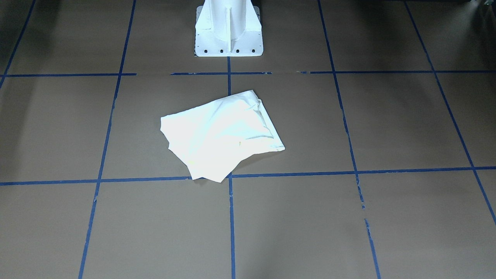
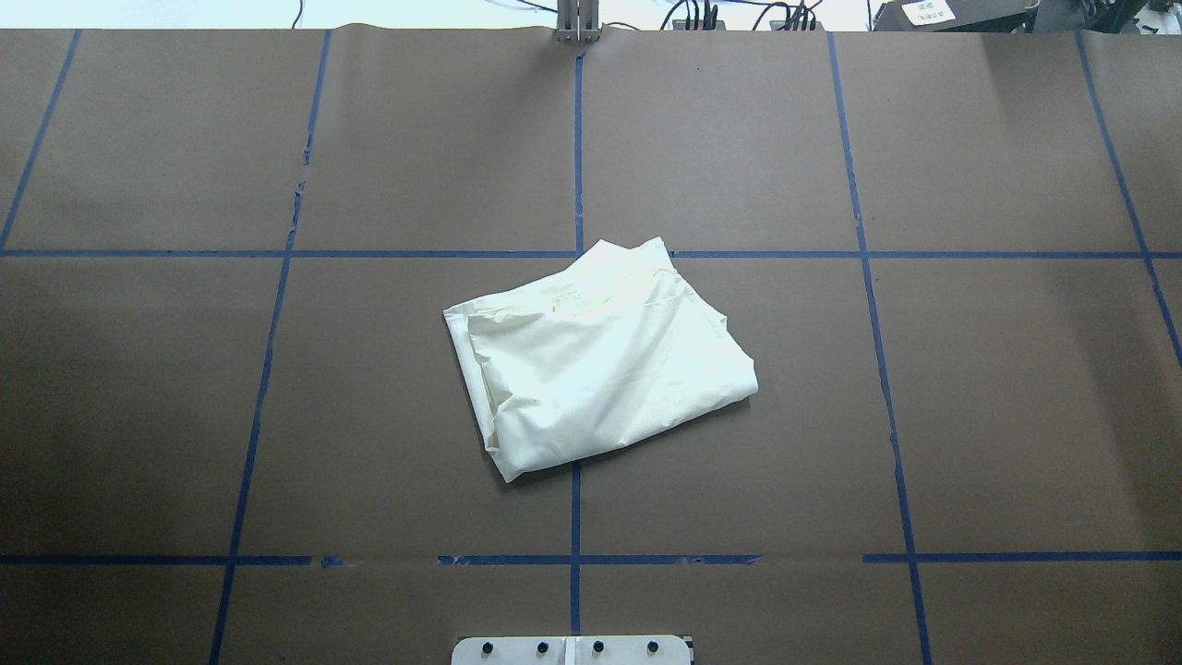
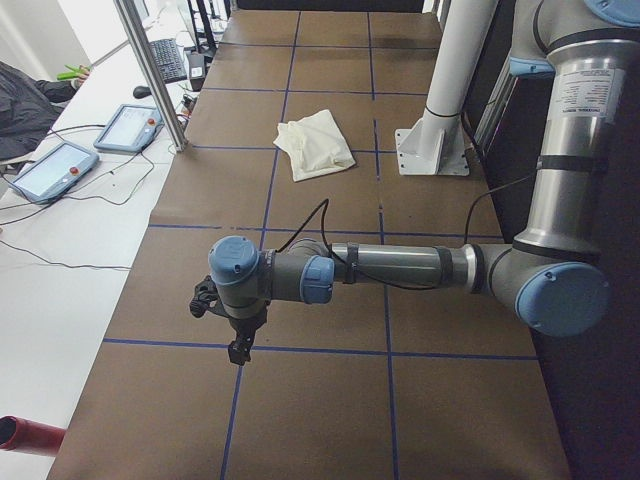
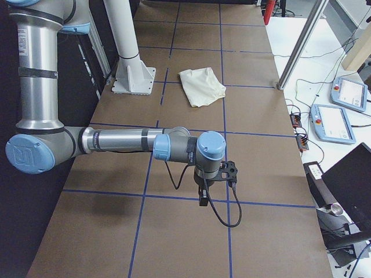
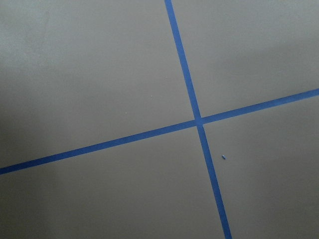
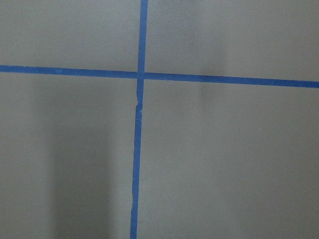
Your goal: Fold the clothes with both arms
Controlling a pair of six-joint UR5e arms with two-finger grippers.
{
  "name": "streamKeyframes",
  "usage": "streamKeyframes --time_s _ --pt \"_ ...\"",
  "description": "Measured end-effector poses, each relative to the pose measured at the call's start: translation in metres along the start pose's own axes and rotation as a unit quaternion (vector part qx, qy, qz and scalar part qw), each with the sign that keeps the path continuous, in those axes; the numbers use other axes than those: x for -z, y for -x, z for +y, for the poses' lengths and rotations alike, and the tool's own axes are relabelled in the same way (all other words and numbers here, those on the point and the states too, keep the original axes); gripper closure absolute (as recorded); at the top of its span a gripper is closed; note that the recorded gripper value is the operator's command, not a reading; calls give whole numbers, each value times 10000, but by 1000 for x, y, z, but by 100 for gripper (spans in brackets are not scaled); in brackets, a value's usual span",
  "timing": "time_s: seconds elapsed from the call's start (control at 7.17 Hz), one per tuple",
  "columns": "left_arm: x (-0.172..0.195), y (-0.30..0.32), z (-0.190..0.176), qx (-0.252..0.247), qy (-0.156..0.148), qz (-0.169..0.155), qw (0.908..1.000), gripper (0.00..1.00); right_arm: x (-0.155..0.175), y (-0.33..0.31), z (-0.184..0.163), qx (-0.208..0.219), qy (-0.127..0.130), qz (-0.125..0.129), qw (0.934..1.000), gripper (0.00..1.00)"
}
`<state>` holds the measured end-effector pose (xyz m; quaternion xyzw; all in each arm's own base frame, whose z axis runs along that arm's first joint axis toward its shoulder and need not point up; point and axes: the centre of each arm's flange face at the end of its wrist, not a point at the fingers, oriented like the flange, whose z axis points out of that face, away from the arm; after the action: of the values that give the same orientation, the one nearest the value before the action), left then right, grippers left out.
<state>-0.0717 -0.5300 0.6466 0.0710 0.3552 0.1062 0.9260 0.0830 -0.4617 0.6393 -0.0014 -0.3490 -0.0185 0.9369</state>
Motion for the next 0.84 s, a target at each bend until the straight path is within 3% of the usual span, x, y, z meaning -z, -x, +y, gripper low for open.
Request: streamKeyframes --time_s 0.84 --pt "1 -1 -1 -30 -22 -5 10000 0 -1 0 0 -5 6 -5 10000 0"
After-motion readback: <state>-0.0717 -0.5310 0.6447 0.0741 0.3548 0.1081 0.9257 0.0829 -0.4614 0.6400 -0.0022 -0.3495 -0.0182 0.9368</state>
